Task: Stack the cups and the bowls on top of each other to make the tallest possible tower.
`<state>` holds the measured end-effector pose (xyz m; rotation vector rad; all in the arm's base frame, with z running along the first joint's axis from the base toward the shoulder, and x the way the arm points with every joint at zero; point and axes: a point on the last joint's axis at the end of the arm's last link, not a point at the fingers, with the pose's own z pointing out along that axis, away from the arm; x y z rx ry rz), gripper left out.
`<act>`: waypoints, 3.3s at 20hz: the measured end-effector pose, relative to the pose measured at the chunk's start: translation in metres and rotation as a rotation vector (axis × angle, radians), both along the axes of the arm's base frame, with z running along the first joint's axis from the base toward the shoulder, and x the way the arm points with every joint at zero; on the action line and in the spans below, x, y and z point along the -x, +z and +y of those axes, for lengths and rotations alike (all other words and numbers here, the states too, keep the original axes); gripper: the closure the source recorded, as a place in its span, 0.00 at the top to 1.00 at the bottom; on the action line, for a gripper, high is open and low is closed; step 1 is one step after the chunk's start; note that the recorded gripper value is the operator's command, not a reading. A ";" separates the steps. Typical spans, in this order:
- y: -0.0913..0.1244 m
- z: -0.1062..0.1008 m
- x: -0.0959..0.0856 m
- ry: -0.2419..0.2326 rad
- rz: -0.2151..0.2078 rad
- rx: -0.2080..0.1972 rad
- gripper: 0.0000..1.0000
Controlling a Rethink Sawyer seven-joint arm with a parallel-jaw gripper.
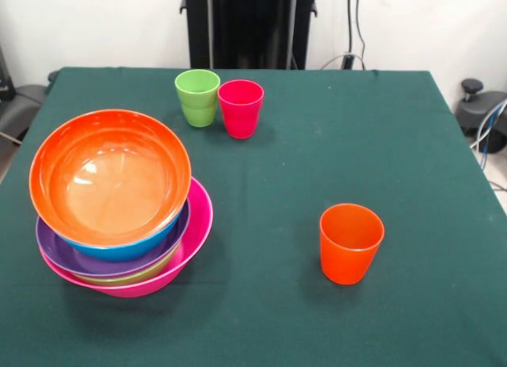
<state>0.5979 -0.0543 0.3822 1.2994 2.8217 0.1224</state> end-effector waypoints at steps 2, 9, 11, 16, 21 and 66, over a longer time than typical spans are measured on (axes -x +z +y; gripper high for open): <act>0.005 -0.018 0.002 -0.020 -0.012 0.005 0.00; -0.003 -0.083 -0.001 -0.046 -0.084 0.038 0.00; -0.010 -0.095 -0.004 -0.039 -0.104 0.051 0.00; -0.041 -0.113 -0.006 0.008 -0.124 0.089 0.00; -0.069 -0.113 0.000 0.045 -0.098 0.087 0.00; -0.277 -0.146 0.068 0.255 -0.023 0.051 0.00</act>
